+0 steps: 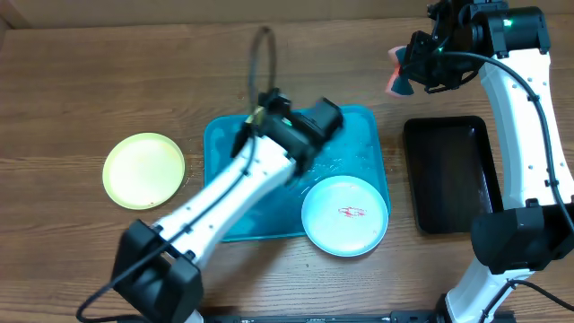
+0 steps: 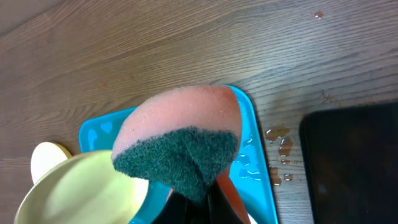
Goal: Clean dirty plates on tray and stack at the side
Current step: 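Carry the second yellow plate with the left gripper onto the first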
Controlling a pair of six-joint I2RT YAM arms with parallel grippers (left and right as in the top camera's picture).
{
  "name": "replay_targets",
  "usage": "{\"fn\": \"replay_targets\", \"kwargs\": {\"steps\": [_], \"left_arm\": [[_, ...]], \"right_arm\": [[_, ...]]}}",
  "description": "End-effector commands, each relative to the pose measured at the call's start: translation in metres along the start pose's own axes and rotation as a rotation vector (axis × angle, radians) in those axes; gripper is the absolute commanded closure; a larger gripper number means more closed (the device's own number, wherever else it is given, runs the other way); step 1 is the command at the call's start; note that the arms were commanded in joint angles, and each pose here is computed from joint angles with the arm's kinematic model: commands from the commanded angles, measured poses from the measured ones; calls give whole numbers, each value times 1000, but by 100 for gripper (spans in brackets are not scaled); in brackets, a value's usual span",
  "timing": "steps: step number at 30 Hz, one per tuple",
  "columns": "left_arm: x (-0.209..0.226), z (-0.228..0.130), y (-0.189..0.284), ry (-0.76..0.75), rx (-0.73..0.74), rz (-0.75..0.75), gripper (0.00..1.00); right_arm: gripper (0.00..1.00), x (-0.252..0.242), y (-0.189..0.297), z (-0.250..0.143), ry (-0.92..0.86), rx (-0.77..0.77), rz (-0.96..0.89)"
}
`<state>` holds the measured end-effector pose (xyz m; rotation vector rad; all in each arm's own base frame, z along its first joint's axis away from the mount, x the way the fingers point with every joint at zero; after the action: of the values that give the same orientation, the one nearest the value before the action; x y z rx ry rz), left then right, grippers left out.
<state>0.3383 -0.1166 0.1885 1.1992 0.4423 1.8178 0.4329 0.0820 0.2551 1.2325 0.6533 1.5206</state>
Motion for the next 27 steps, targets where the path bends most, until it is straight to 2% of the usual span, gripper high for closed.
{"fn": "replay_targets", "kwargs": {"steps": [1,3,5,7,11,16,27], "left_arm": [[-2,-9,-18,59,194,-272,96],[6,-5,-34,135,276,-443,95],[19,-1,-48,212,317,-533,96],[55,-3,-78,342,377,-587,96],[106,-24,-117,503,449,-561,96],[158,-66,-162,706,522,-491,96],[190,-145,-222,1028,586,-364,96]], "right_arm": [[96,-1,3,4,10,-20,-6],[96,-1,3,3,10,-19,-7],[96,-1,3,3,10,-19,-7],[96,-1,3,3,10,-19,-7],[96,-1,3,3,10,-19,-7],[96,-1,3,3,9,-19,-7],[96,-1,3,3,9,-17,-7]]}}
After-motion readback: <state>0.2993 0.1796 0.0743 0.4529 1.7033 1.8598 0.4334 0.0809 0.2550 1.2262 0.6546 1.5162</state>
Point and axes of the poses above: each gripper's point midway between its finger pads, its own y axis back along the fingers, its own x axis along the line the jaws close on, z = x × y, the point moved 1 cm from there along y, back along the fingers, and after that the axes turned 5 degrees about y, right-handed, at the moved point
